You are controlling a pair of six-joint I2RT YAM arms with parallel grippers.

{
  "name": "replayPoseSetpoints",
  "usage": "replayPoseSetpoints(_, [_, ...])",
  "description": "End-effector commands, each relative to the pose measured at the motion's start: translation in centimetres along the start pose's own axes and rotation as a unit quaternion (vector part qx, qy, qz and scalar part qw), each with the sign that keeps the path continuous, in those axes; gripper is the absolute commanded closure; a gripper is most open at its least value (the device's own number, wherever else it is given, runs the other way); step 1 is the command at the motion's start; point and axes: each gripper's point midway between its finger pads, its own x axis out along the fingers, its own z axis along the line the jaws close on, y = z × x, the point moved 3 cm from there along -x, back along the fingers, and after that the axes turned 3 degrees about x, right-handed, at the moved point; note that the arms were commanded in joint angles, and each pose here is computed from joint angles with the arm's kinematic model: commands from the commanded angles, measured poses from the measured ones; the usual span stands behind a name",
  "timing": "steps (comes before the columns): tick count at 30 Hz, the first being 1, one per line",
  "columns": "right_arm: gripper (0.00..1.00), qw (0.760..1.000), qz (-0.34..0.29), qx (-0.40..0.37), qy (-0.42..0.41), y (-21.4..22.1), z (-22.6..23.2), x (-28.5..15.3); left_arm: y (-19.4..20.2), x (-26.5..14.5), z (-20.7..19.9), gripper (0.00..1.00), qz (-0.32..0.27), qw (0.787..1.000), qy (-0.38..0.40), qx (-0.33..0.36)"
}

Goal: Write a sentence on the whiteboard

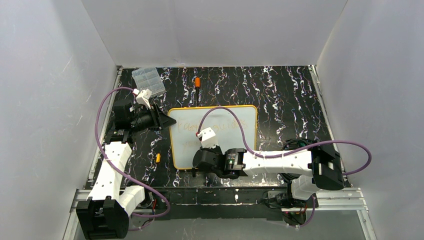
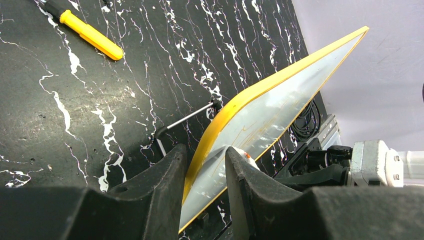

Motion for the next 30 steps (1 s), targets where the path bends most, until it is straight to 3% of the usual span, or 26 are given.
replayPoseSetpoints(1, [0.99, 1.000, 0.023, 0.005, 0.006, 1.1, -0.6, 0.1, 0.0, -0.4, -0.9, 0.67, -0.002, 1.000, 0.017, 0.011])
replayPoseSetpoints(10, [0.99, 0.999, 0.047, 0.001, -0.008, 2.9, 0.1, -0.1, 0.0, -0.4, -0.9, 0.68, -0.002, 1.000, 0.017, 0.012])
replayPoseSetpoints(30, [0.99, 1.000, 0.009, 0.006, 0.008, -0.3, -0.1, 0.3, 0.0, -0.4, -0.9, 0.68, -0.002, 1.000, 0.016, 0.013])
